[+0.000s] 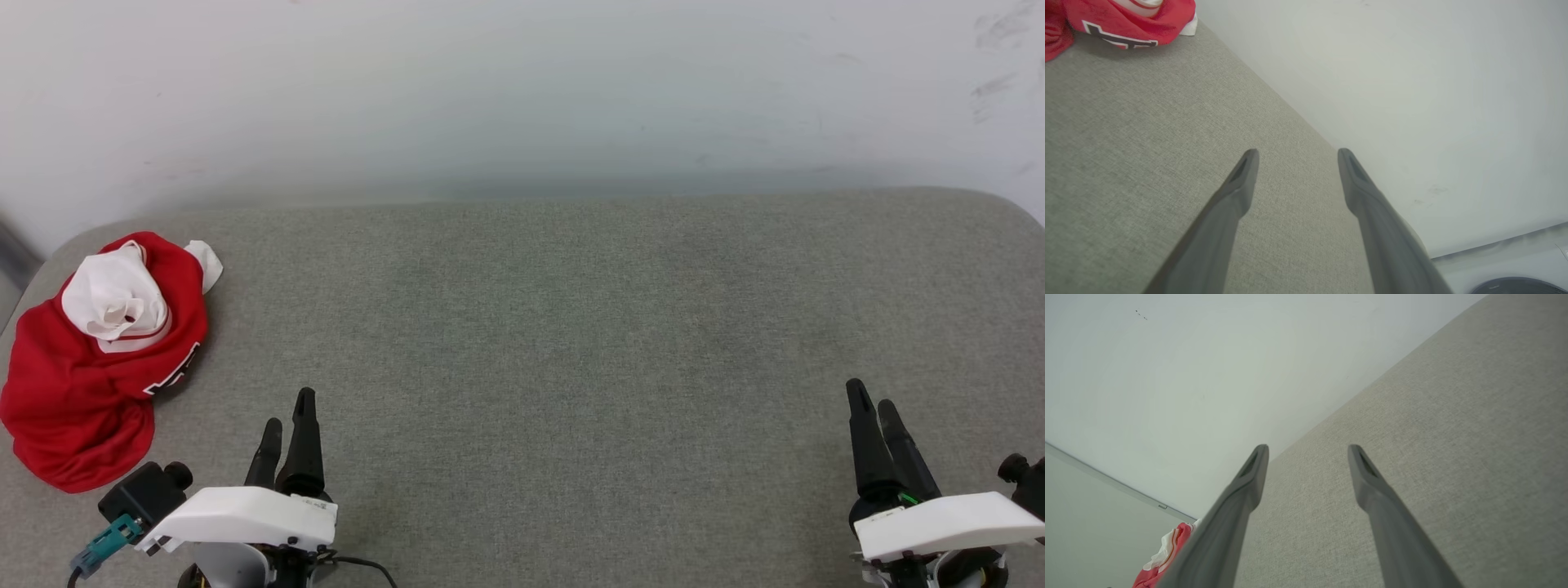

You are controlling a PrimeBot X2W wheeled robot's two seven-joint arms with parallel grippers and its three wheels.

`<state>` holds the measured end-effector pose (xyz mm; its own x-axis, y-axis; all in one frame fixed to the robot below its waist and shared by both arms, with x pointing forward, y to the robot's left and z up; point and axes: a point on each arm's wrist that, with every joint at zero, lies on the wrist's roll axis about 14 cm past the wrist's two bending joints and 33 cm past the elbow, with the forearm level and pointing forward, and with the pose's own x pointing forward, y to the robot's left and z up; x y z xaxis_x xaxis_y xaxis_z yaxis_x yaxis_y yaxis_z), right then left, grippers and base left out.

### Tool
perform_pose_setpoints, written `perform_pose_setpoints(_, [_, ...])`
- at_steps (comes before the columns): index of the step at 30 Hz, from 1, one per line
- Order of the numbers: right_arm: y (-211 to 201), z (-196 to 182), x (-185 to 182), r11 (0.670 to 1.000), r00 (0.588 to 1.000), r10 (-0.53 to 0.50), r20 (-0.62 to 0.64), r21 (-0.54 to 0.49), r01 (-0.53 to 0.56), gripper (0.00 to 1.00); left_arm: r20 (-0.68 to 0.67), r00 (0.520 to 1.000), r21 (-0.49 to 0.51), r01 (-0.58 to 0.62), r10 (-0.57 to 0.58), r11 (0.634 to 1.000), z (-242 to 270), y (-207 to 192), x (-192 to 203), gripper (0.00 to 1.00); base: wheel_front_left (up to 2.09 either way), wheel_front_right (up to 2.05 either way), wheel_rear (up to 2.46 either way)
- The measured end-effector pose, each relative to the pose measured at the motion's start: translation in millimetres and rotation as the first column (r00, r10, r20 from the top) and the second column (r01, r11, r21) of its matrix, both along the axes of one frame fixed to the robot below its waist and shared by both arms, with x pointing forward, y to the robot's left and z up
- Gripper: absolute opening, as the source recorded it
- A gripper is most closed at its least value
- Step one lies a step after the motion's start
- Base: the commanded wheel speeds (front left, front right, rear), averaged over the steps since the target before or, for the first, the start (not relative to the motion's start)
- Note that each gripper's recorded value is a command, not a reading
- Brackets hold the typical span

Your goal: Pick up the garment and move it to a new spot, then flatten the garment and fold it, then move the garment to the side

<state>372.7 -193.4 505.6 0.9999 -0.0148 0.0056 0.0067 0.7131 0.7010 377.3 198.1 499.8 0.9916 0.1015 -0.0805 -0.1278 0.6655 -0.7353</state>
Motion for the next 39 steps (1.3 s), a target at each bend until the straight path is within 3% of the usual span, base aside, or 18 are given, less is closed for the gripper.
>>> perform_pose_setpoints(15, [5, 8, -2, 0.976, 0.999, 0.013, 0.043, -0.216, -0.003, 1.00, 0.038, 0.999, 0.238, -0.006, -0.003, 0.971, 12, -4, -2, 1.00, 0.00, 0.00, 0.00])
perform_pose_setpoints(39, [13, 23, -5, 0.886, 0.993, 0.048, 0.109, -0.463, 0.008, 1.00, 0.090, 0.995, 0.481, -0.011, -0.037, 0.876, 24, -15, -6, 1.00, 0.00, 0.00, 0.00])
